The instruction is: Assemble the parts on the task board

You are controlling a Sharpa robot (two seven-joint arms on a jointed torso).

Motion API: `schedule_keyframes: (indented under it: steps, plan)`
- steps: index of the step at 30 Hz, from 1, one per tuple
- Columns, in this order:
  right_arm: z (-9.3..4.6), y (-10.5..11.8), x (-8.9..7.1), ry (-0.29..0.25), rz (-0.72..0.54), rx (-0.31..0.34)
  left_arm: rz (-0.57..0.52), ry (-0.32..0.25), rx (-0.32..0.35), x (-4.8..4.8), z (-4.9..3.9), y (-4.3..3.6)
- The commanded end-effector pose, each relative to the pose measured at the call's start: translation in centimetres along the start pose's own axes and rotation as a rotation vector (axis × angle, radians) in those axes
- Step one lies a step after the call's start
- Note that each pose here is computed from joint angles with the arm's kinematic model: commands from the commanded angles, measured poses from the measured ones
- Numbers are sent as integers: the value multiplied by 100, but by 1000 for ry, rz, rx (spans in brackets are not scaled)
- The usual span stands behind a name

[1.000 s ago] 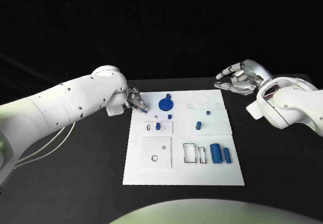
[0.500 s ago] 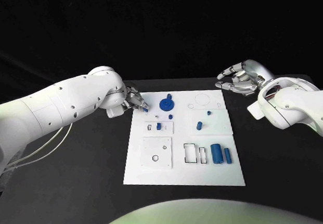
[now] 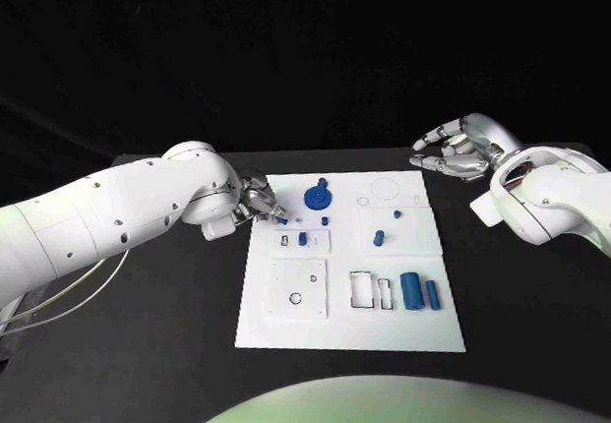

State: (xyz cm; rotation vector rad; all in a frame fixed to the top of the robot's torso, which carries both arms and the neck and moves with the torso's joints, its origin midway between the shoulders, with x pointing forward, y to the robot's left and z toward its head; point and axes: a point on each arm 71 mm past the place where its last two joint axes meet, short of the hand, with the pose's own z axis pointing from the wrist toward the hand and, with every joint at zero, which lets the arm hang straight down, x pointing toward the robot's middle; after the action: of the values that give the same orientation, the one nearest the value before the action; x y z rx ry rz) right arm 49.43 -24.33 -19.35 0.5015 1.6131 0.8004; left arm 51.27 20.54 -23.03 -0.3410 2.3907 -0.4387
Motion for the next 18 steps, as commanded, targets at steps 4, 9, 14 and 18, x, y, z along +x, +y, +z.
schedule_keyframes:
  steps: [4,9,14,18]
  plan:
    - [-5,-7,17,15,-4,-4,127,-47,25,101,-37,2]
    - [-8,-13,25,18,-3,-3,158,-35,22,190,-37,20]
    - [-10,-15,34,20,-2,-3,170,-29,17,229,-31,18]
    - [-11,-16,37,20,-2,-3,175,-27,15,246,-26,3]
